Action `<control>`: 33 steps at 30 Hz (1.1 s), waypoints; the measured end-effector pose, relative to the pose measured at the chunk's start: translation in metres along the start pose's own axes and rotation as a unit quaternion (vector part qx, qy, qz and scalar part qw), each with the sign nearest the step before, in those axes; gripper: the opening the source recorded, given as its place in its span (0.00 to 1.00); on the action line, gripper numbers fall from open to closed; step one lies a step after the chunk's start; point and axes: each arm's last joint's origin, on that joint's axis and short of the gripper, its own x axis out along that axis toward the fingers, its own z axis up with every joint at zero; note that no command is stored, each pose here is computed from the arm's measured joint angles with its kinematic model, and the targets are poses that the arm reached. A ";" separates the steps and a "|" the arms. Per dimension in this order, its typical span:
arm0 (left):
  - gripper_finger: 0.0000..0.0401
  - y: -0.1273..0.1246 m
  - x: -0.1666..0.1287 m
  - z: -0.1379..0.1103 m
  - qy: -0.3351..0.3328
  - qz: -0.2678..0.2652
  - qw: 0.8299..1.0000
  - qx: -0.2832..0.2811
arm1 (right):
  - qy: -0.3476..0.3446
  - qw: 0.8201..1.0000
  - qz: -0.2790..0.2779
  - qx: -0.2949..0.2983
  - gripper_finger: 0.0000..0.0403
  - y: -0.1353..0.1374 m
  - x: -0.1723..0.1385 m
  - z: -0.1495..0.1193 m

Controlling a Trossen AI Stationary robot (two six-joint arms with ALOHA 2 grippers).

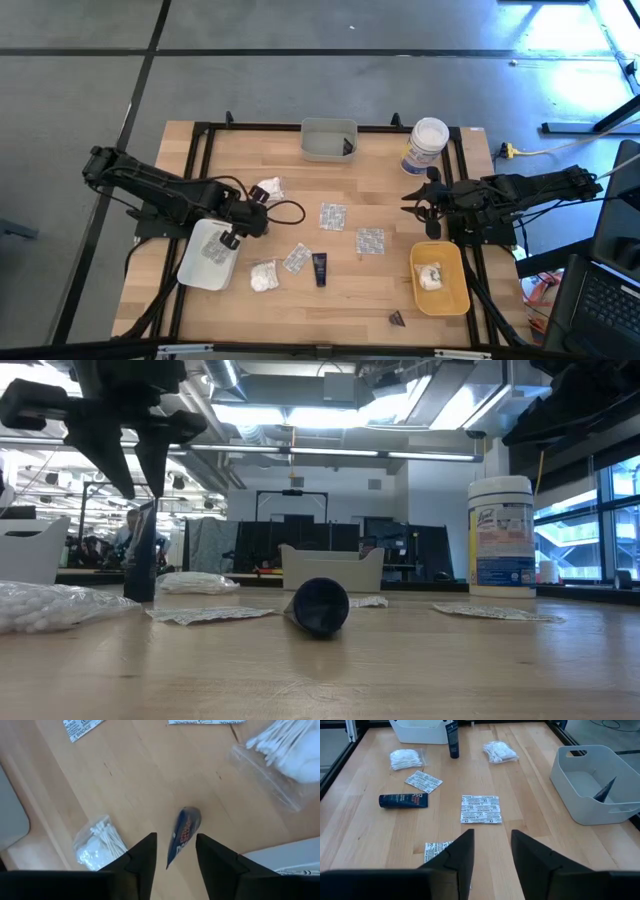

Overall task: Pick & Place Travel size toiletries
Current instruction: Put the shave cream into the gray bin

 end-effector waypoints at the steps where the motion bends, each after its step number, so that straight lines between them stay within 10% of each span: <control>1: 0.33 0.000 0.000 0.000 -0.001 -0.002 1.000 0.000 | 0.000 1.000 0.000 0.000 0.34 0.000 0.000 0.000; 33: 0.20 -0.002 0.025 0.008 0.052 -0.010 0.999 -0.002 | 0.000 1.000 0.000 0.000 0.47 0.000 0.000 0.000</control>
